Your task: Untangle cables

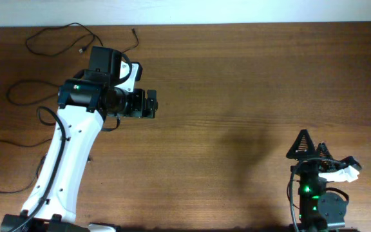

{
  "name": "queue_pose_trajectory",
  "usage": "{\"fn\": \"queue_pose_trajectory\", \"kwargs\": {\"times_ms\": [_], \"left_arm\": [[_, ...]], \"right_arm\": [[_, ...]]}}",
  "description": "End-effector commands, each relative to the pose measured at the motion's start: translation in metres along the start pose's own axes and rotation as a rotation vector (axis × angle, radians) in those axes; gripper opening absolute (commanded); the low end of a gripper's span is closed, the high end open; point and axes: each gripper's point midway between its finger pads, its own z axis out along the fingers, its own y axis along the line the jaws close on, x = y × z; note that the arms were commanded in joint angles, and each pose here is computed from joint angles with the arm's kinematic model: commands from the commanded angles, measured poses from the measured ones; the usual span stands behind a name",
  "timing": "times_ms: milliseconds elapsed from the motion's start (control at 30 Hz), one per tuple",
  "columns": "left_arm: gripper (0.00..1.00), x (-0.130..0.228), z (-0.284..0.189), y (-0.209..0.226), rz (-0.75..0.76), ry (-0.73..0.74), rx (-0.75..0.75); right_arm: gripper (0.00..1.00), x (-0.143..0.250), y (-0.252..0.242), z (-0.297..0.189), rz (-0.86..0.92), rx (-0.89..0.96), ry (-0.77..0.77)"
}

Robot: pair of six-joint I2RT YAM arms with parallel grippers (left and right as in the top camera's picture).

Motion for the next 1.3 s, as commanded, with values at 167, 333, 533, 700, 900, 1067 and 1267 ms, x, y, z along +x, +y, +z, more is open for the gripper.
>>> {"fn": "queue_pose_trajectory", "kwargs": {"times_ms": [167, 333, 533, 700, 900, 1067, 1267], "left_arm": [[0.99, -0.001, 0.001, 0.0, 0.019, 0.0, -0.003], [0.99, -0.001, 0.001, 0.0, 0.019, 0.0, -0.003], [0.99, -0.001, 0.001, 0.0, 0.019, 0.0, -0.003], [0.99, -0.001, 0.001, 0.0, 0.019, 0.0, -0.003], [0.99, -0.001, 0.001, 0.0, 0.019, 0.0, -0.003], [0.99, -0.001, 0.001, 0.0, 0.019, 0.0, -0.003], [0.99, -0.001, 0.001, 0.0, 0.019, 0.0, -0.003]], "right_arm": [[0.98, 0.014, -0.015, 0.002, 0.013, 0.028, 0.022], [0.98, 0.02, -0.014, 0.002, -0.064, 0.016, 0.054], [0.98, 0.043, 0.004, -0.001, -0.303, -0.117, 0.167], [0.98, 0.047, 0.007, -0.002, -0.319, -0.142, 0.187], [0.98, 0.047, 0.007, -0.002, -0.442, -0.154, 0.179], [0.99, 0.048, 0.007, -0.002, -0.605, -0.169, 0.168], [0.98, 0.046, 0.004, -0.002, -0.685, -0.163, 0.158]]}}
